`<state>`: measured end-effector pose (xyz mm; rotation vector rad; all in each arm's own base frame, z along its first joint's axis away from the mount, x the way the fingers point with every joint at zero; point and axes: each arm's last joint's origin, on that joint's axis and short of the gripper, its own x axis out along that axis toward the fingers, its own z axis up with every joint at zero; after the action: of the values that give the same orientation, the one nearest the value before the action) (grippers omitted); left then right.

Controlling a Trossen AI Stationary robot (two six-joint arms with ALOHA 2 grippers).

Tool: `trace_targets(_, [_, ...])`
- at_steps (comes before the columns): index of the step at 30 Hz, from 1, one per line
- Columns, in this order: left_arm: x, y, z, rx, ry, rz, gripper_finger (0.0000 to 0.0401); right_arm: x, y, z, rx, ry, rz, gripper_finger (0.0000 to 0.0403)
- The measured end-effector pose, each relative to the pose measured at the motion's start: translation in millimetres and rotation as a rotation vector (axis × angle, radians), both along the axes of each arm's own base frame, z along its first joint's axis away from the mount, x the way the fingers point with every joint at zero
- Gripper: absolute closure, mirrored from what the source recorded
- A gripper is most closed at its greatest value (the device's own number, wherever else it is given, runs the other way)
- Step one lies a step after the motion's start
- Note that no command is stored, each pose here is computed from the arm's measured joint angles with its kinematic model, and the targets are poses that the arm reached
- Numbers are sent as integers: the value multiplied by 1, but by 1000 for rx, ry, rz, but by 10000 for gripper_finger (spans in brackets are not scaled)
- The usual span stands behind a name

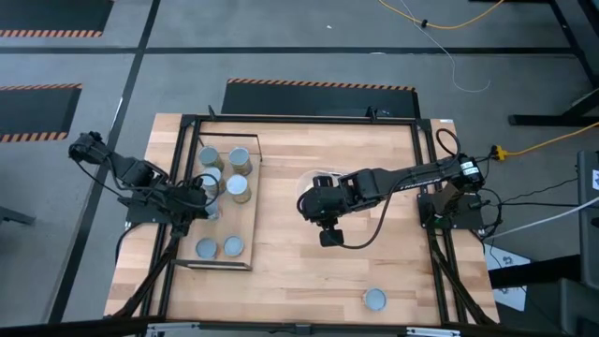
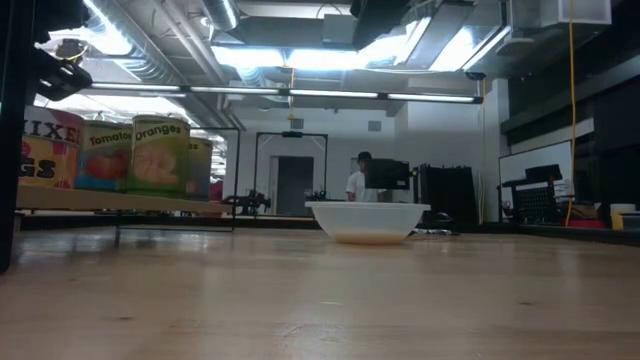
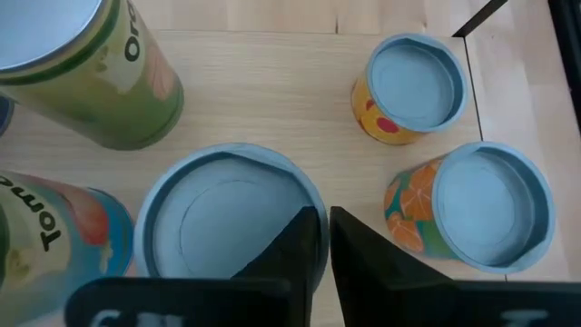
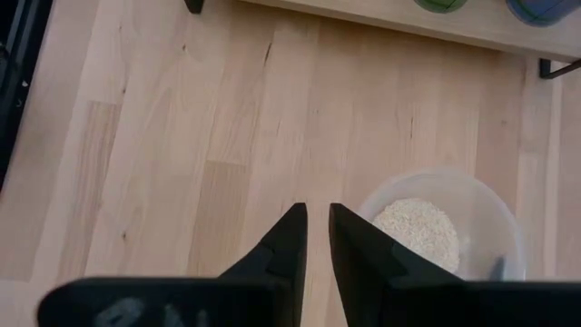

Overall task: Pick and place cans onto a shelf
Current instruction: Put the canned mixed fruits on the shelf, then put the canned diced tomatoes on the shelf

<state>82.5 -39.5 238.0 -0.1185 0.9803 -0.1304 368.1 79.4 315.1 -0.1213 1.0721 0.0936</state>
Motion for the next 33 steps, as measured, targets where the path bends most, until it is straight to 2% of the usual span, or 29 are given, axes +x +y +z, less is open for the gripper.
trace_targets(16, [0,0,0,-3,1,4,311,0,0,0,-1,0,2,347])
trace_targets(23, [-1,0,2,4,-2,2,311,0,0,0,0,0,0,347])
trace_targets(33, [4,0,32,-30,-161,35,308,1,0,0,2,-9,-1,347])
